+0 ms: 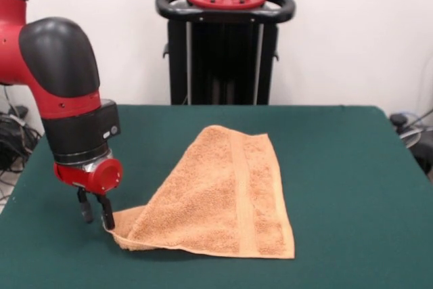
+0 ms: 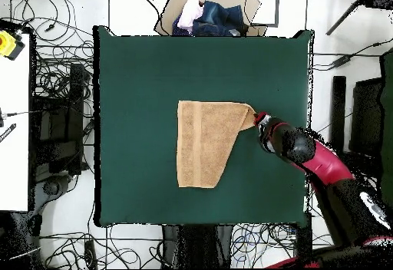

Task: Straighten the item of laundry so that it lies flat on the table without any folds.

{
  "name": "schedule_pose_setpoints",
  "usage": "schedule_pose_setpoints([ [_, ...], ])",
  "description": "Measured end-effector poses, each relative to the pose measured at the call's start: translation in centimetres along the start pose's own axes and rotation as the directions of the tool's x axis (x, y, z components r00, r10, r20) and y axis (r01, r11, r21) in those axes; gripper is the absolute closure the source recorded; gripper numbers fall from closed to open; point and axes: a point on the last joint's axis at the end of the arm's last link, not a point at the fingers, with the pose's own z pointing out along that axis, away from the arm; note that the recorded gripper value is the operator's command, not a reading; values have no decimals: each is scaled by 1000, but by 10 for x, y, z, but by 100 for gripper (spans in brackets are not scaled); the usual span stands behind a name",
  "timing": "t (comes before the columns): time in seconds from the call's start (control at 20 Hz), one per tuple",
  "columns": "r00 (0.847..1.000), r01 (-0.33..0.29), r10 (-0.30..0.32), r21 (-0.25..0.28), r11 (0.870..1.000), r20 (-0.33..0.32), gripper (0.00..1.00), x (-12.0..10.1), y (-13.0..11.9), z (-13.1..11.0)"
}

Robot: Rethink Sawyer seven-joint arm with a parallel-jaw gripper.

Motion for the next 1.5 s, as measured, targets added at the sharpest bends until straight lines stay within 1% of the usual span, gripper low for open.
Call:
schedule_pose_setpoints([
  [0.05,1000,23,-23,4,1000,6,100,2,3,1],
  [0.35,996,81,-81,12,997,40,100,4,13,4],
  [0.45,993,99,-99,15,995,56,100,4,18,4],
  [0.5,990,118,-119,18,993,73,100,3,22,3],
  [0.7,986,140,-141,23,990,86,100,0,28,-1],
  [0.85,985,145,-147,26,989,93,100,-3,30,-4],
  [1.05,984,143,-145,29,989,106,100,-9,28,-9],
  [1.2,985,125,-127,22,992,118,100,-20,21,-11],
  [1.35,990,88,-87,0,996,114,100,-38,9,-8],
  [1.4,993,66,-64,-13,998,102,100,-48,2,-6],
  [1.5,996,41,-38,-28,999,76,100,-60,-10,-1],
])
